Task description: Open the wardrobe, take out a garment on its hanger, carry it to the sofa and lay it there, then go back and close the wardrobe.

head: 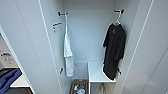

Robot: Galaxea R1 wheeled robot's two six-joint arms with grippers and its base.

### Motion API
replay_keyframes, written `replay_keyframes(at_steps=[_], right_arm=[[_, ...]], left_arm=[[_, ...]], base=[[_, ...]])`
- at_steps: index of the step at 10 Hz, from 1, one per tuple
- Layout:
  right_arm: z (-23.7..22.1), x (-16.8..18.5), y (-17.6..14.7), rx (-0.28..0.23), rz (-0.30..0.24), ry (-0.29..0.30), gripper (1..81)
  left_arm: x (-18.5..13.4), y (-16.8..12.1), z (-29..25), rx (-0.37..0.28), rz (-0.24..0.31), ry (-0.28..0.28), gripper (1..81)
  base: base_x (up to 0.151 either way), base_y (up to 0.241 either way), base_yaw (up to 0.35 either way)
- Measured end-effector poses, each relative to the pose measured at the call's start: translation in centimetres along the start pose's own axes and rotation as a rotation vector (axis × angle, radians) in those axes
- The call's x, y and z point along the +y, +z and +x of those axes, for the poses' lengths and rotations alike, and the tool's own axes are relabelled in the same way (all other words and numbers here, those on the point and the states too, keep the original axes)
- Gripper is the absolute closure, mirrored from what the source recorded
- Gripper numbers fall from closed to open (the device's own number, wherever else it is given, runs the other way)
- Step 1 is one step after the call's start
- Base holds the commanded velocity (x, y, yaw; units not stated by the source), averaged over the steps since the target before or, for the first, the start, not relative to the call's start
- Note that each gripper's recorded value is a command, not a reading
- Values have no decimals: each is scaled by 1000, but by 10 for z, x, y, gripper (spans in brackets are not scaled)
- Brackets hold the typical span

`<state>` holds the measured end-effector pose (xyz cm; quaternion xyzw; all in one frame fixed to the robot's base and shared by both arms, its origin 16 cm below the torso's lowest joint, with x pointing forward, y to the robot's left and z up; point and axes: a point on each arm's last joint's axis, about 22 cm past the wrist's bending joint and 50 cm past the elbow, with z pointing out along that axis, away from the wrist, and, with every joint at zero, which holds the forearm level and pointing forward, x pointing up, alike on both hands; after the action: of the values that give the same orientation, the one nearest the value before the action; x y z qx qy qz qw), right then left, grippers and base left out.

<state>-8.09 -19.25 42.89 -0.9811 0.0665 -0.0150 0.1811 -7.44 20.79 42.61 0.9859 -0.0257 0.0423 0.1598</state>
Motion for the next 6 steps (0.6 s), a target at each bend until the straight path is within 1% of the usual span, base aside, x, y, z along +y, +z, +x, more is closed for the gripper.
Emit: replay_keyframes(at_steps=[1,3,4,5,6], right_arm=[[-8,-13,7,-15,-8,-2,10],[-36,-43,15,-77,2,5,10],[-49,-50,15,-100,7,9,10],[-59,-48,13,-113,3,7,10],[-61,-40,11,-115,-6,6,10]], left_arm=[[8,2,-2,-6,-8,4,10],[4,1,-3,-7,-2,6,10],[1,1,-3,-9,3,8,10],[1,0,-9,-14,3,9,10],[3,-1,-17,-22,3,8,10]], base=[[0,0,0],[0,0,0],[75,0,0],[94,0,0],[112,0,0]])
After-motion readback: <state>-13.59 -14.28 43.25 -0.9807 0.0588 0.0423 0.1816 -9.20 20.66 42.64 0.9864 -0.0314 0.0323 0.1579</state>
